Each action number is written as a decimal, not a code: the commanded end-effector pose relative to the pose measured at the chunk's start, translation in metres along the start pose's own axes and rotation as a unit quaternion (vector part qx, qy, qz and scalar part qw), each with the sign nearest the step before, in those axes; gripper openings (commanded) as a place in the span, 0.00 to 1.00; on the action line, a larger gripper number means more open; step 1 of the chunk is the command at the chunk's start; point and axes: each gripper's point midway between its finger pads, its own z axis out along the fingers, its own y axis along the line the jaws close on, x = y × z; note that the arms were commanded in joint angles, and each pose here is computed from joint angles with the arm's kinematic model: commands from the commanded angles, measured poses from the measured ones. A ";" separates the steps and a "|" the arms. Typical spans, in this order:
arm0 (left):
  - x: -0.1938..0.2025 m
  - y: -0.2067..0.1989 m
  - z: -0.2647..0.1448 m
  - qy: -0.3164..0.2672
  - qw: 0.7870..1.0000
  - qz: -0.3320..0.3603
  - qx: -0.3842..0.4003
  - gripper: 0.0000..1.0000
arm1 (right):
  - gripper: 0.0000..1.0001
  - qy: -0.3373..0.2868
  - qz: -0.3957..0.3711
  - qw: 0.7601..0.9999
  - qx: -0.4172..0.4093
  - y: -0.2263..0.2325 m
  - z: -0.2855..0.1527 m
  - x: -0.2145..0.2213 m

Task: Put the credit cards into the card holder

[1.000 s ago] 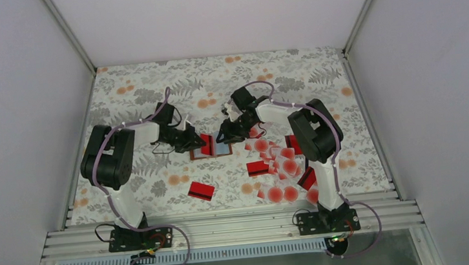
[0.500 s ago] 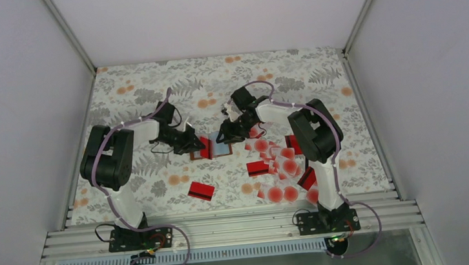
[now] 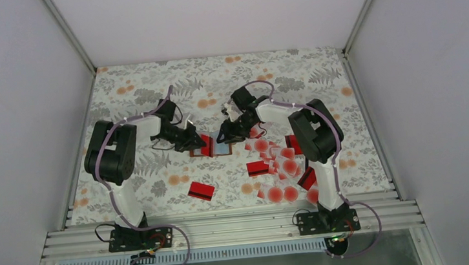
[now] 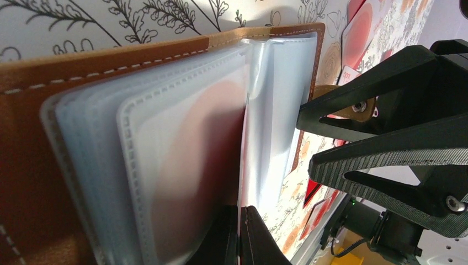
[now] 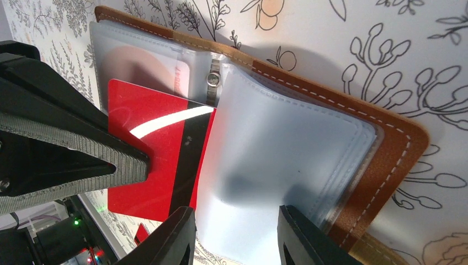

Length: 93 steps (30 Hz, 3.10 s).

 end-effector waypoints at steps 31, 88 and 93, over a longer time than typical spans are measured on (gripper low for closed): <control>-0.011 -0.028 -0.004 0.001 0.997 0.072 0.033 0.02 | 0.40 -0.014 -0.008 0.996 0.090 -0.020 -0.034 0.004; -0.007 -0.009 0.011 0.037 0.998 0.056 0.010 0.02 | 0.38 0.025 0.006 0.994 0.103 -0.052 -0.005 0.022; -0.008 -0.009 0.012 0.038 0.998 0.058 0.009 0.02 | 0.39 0.025 0.007 0.994 0.103 -0.052 -0.005 0.022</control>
